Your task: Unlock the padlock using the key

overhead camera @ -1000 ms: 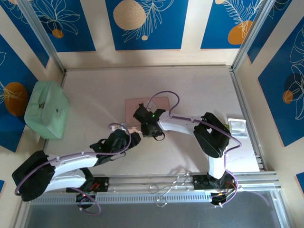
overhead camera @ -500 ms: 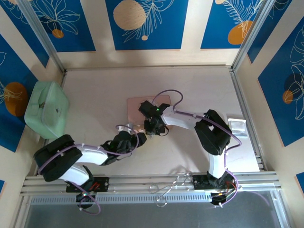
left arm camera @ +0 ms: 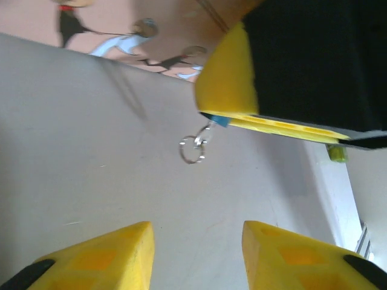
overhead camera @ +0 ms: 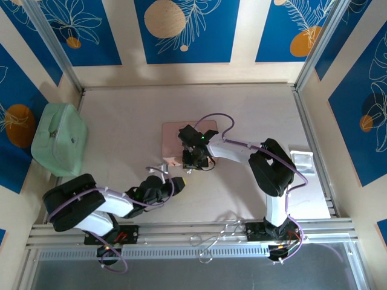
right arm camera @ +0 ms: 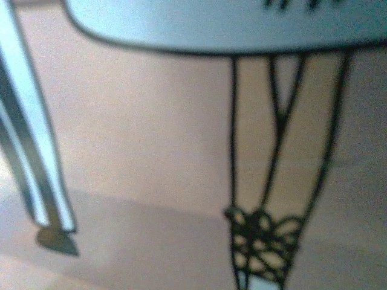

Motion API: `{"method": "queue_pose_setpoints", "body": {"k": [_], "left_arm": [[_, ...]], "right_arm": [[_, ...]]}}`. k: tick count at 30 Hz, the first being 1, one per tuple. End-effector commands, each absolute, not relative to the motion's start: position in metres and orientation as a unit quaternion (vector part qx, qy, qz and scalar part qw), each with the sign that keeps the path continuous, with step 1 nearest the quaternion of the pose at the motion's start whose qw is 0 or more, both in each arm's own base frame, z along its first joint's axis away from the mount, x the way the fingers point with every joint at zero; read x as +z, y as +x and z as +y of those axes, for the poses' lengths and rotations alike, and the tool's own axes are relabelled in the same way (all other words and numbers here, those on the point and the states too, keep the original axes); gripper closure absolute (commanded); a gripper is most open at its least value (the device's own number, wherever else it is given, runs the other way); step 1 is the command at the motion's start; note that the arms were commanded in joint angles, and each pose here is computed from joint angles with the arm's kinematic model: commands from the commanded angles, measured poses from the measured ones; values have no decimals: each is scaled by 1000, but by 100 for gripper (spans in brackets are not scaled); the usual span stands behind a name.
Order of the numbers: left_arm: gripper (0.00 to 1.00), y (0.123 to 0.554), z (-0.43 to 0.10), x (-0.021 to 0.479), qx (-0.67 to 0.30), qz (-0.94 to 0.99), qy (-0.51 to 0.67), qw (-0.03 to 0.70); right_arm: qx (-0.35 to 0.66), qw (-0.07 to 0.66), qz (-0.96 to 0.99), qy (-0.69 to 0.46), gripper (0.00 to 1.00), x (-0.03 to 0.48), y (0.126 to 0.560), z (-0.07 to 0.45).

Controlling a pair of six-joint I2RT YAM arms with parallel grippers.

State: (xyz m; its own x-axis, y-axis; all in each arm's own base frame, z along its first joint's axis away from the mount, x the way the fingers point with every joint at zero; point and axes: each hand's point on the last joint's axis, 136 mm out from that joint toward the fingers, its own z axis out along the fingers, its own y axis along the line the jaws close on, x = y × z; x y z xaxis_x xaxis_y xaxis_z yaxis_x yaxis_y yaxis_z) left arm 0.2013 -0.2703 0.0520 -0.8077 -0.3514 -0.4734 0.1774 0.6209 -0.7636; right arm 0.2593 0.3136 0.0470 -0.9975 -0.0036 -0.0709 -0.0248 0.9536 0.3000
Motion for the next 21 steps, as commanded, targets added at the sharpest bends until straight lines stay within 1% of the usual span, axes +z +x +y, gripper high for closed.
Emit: {"method": "queue_pose_setpoints", "body": {"k": [1,14,19,21], "left_arm": [[55,203,-282,60,-435,841,-17,322],[54,225,-281,55,-449,820,-39,352],[59,232,-287,52,-469,808,-42,354],[62,235,-283,50,-470,805,-51,359]], "right_arm": [[185,-54,981,1,89,42,230,319],[209,-76,975,5,89,45,228,320],[208,-81,975,7,89,43,226,318],[209,-82,974,10,89,43,226,318]]}}
